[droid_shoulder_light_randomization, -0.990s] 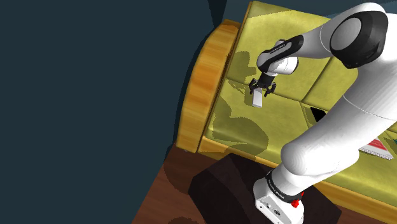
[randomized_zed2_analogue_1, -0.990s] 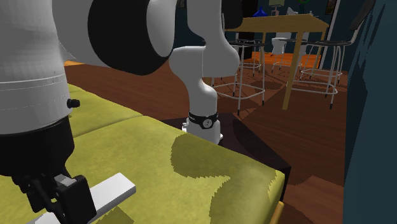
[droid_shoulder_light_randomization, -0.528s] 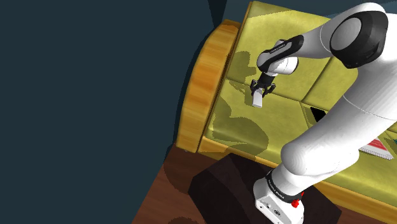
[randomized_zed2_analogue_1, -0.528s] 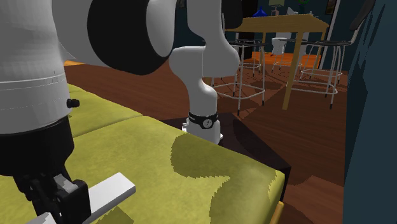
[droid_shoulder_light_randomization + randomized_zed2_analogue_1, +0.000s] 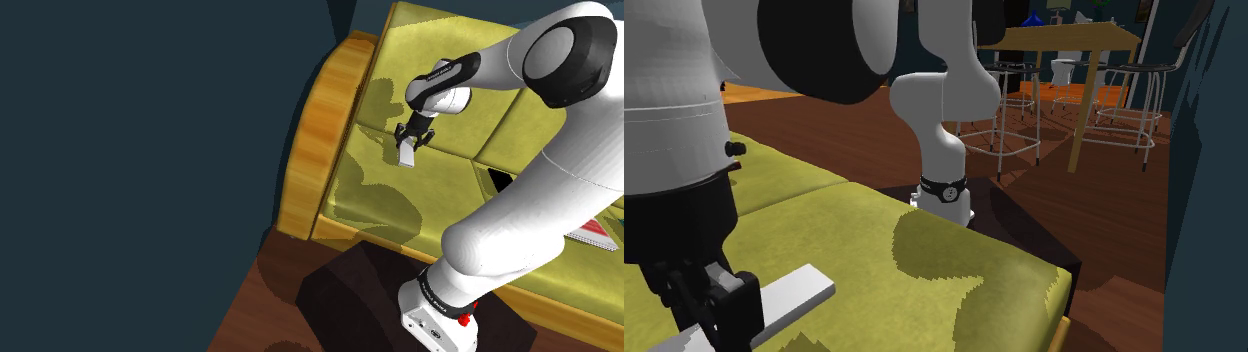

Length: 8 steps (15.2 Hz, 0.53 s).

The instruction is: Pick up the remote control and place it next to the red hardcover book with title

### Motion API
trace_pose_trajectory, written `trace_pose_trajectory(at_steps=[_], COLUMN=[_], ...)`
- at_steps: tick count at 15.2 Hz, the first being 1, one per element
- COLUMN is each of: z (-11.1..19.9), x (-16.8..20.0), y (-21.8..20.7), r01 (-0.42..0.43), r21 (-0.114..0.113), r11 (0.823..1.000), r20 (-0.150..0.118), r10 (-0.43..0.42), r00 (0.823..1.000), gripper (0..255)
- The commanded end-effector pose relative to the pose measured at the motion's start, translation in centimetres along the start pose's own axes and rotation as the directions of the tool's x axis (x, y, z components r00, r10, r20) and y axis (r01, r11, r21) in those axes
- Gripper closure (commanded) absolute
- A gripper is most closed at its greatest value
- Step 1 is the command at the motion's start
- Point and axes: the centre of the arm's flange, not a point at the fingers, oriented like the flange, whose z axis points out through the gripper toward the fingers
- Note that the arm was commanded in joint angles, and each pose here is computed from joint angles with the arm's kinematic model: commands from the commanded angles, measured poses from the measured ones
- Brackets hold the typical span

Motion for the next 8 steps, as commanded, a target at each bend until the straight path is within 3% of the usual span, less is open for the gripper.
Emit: trace_pose_trajectory(at_steps=[1, 8], z=[-1.0, -4.7], x=[0.1, 0.3], y=[0.0, 0.1], r01=[0.000, 0.000], r21=[0.000, 0.000], r11=[1.000, 1.000], r20=[0.000, 0.000], r10=[0.000, 0.000], r00=[1.000, 1.000], gripper=[255, 255])
